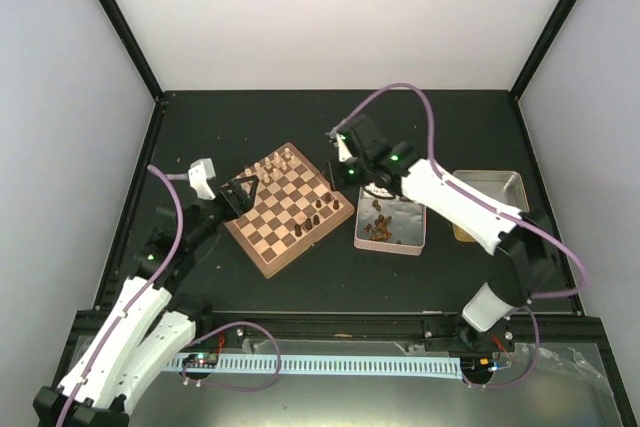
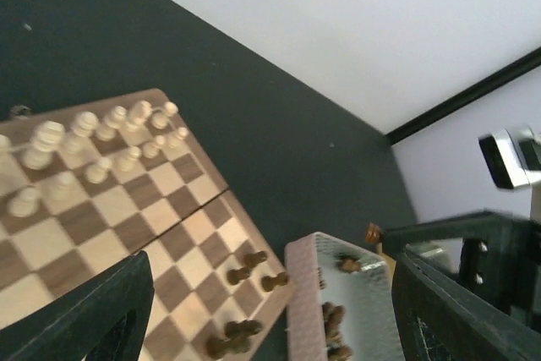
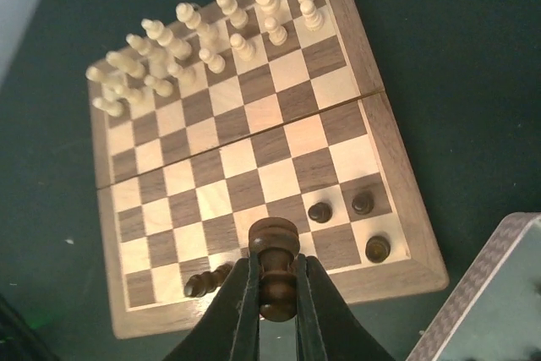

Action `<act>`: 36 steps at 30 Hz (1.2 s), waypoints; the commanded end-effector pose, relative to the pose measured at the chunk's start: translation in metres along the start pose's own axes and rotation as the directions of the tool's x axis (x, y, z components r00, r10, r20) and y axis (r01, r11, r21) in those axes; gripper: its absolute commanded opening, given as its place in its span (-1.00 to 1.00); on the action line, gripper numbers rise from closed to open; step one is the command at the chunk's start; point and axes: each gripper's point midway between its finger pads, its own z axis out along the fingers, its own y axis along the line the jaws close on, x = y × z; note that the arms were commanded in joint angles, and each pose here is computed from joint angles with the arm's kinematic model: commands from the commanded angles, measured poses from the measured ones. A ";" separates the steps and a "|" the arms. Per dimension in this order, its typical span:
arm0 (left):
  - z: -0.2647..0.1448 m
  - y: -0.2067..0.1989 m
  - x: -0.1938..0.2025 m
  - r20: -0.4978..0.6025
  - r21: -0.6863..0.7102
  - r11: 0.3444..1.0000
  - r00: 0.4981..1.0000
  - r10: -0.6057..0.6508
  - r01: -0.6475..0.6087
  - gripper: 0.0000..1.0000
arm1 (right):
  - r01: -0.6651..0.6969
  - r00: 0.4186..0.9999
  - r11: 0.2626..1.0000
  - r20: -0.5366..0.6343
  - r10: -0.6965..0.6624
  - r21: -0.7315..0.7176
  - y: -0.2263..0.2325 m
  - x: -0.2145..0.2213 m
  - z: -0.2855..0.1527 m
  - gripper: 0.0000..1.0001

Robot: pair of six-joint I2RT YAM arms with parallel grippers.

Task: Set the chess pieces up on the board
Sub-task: Place the chess piece on the chessboard.

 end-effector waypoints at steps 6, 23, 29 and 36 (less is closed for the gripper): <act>-0.044 0.018 -0.002 -0.065 -0.165 0.932 0.947 0.316 -0.322 0.59 | 0.235 0.940 0.961 -0.286 -0.186 0.147 0.001 0.024 0.046 -0.90; -0.048 0.020 0.005 -0.054 -0.138 0.923 0.933 0.355 -0.359 0.60 | 0.354 0.821 0.920 -0.528 -0.218 0.171 0.009 0.062 0.119 -0.87; -0.045 0.015 0.004 -0.039 -0.109 0.928 0.934 0.354 -0.357 0.61 | 0.381 0.790 0.906 -0.575 -0.215 0.185 0.001 0.073 0.126 -0.83; -0.045 0.014 0.003 -0.035 -0.105 0.927 0.933 0.358 -0.360 0.61 | 0.403 0.767 0.899 -0.599 -0.231 0.169 -0.002 0.079 0.131 -0.79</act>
